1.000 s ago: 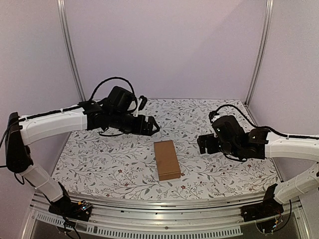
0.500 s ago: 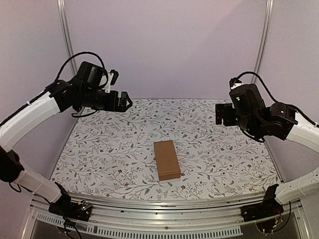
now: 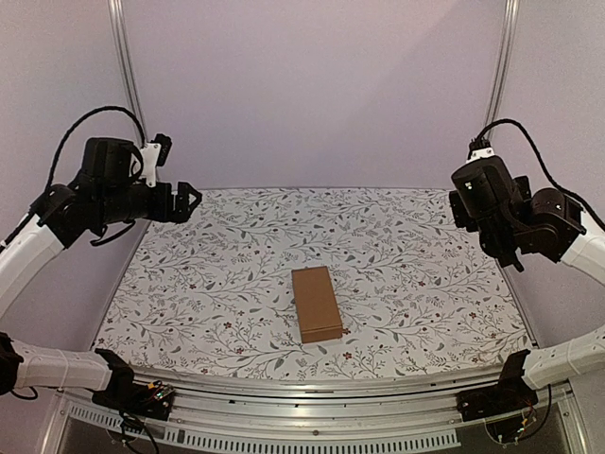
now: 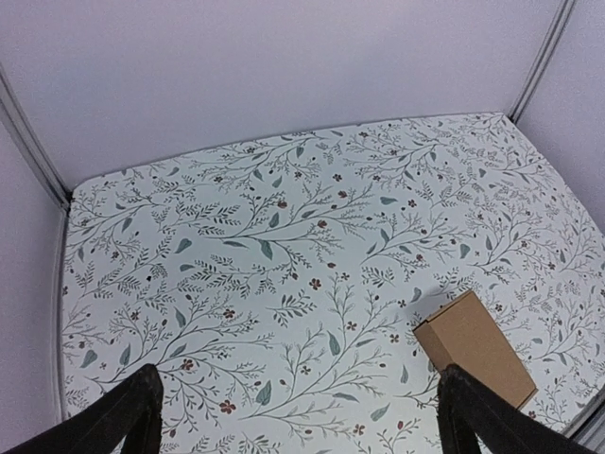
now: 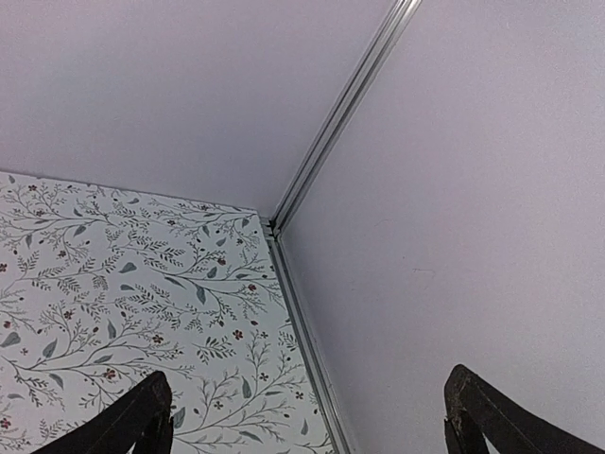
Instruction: Fold the paper box
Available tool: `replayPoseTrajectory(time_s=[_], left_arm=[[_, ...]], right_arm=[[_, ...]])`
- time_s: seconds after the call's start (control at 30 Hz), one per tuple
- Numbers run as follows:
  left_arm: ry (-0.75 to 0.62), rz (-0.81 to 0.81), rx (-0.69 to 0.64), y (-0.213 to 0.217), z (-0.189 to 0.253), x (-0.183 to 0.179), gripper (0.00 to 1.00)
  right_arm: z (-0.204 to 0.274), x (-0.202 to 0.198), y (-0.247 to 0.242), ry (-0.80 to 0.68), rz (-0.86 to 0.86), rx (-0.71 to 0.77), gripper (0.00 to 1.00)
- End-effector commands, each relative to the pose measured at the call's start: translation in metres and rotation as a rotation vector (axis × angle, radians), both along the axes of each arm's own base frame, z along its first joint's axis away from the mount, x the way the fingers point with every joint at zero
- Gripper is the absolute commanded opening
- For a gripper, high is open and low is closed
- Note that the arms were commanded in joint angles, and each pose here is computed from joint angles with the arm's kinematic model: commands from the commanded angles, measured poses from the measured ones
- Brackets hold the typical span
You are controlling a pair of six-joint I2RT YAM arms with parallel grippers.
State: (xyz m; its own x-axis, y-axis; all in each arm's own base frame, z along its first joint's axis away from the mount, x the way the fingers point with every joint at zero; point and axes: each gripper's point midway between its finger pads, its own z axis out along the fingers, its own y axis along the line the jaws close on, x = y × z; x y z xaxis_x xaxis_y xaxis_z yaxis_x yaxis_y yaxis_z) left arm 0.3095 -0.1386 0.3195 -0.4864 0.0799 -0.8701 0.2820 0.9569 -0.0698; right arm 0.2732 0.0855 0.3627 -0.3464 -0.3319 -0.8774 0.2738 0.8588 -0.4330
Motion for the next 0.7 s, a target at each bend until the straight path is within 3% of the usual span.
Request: replayPoseTrajectory(time_s=[0.0, 0.2, 0.47, 0.67], left_arm=[[-0.060, -0.064, -0.013, -0.005, 0.011, -0.006, 1.00], [-0.076, -0.118, -0.030, -0.008, 0.005, -0.019, 1.00], [-0.098, -0.093, -0.034, 0.003, -0.009, -0.025, 1.00], [-0.091, -0.102, -0.049, 0.000, -0.010, -0.026, 1.00]], right_arm=[[-0.020, -0.005, -0.012, 0.057, -0.031, -0.144, 0.99], [-0.034, -0.005, -0.006, 0.079, 0.022, -0.090, 0.99], [-0.049, 0.002, 0.006, 0.131, 0.059, -0.130, 0.99], [-0.061, 0.002, 0.024, 0.177, 0.173, -0.048, 0.99]])
